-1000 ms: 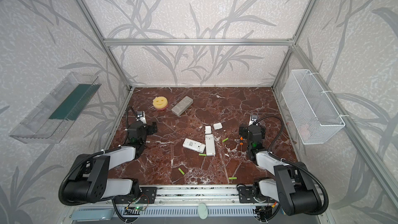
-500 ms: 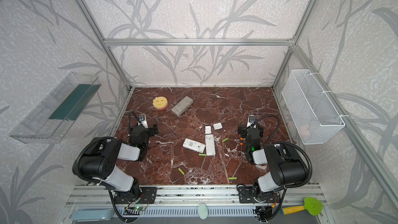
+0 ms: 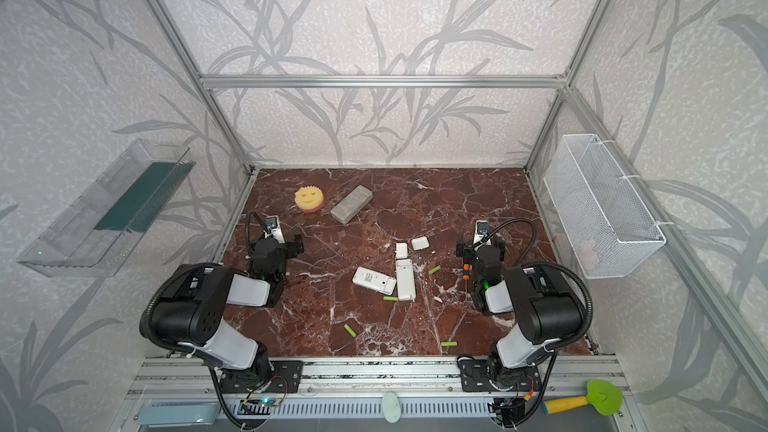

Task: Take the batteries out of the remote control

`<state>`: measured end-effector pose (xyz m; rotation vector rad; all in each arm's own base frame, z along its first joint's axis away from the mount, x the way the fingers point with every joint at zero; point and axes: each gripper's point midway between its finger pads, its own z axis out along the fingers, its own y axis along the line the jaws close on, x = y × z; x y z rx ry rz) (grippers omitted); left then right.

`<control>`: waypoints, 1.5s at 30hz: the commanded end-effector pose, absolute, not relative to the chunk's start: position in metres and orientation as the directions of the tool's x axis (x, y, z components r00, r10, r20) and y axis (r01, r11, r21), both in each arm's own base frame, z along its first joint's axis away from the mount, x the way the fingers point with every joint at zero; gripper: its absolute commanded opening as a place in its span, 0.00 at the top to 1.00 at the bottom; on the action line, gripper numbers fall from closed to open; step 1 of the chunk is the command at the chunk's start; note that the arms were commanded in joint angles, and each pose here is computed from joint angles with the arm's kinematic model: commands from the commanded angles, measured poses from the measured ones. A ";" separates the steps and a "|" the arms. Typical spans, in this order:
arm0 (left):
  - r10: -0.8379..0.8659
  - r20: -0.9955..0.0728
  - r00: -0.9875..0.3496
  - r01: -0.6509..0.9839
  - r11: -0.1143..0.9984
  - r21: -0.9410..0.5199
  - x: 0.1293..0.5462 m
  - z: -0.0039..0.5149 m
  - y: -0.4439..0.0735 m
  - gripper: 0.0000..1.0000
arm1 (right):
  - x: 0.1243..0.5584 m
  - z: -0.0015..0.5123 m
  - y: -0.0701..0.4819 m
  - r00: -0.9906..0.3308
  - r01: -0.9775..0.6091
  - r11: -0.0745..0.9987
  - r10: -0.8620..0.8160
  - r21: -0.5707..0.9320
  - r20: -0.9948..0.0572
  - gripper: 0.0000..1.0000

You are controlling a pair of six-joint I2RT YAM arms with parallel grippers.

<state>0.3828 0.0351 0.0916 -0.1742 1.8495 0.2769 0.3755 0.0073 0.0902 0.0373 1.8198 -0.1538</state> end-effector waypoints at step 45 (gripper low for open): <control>-0.020 -0.950 -0.312 -0.229 0.972 0.055 0.395 0.095 0.040 0.01 | 0.394 0.096 0.012 -0.287 0.079 0.991 -0.080 -0.107 -0.955 0.01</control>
